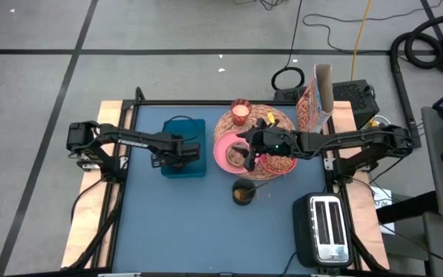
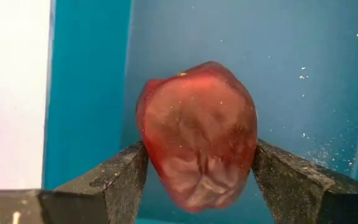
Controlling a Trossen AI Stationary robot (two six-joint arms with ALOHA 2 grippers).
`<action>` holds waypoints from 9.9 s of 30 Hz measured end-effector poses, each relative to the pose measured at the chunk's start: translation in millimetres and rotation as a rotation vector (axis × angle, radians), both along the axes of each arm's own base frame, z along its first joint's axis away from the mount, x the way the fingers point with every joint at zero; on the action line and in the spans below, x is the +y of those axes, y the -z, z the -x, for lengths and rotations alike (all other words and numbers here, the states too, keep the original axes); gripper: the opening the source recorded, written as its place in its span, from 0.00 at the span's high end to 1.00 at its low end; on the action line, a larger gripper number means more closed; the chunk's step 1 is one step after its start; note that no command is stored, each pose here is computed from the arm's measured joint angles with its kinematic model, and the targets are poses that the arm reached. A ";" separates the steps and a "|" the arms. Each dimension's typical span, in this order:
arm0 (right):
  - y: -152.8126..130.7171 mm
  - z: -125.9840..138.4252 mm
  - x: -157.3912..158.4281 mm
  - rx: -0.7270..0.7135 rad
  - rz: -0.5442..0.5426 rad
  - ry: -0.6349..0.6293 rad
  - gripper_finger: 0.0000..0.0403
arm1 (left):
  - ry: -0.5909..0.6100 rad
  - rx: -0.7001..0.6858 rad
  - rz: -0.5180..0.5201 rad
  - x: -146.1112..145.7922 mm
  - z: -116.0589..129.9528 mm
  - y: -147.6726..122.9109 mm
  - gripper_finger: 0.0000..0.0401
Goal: Arrange a breakfast setting
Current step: Put the apple to the middle of the brown placemat
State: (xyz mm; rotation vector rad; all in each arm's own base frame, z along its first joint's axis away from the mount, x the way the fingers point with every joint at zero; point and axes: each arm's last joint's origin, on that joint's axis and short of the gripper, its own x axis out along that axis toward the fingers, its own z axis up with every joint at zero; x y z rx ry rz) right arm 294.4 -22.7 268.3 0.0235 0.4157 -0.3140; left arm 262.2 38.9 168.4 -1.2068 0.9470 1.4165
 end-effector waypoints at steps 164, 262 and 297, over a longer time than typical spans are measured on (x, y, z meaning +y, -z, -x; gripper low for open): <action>3.8 -23.7 16.8 -0.156 -0.125 -0.385 0.40 | 1.688 -0.553 -0.923 -54.0 -41.6 -106.8 0.45; 76.5 51.4 -83.7 0.130 -0.236 0.676 0.40 | 1.556 -0.316 -0.590 -26.5 -22.9 -80.5 0.15; 111.7 45.9 -85.4 0.226 -0.288 0.655 0.40 | 1.552 -0.323 -0.597 -26.5 -23.5 -81.1 0.15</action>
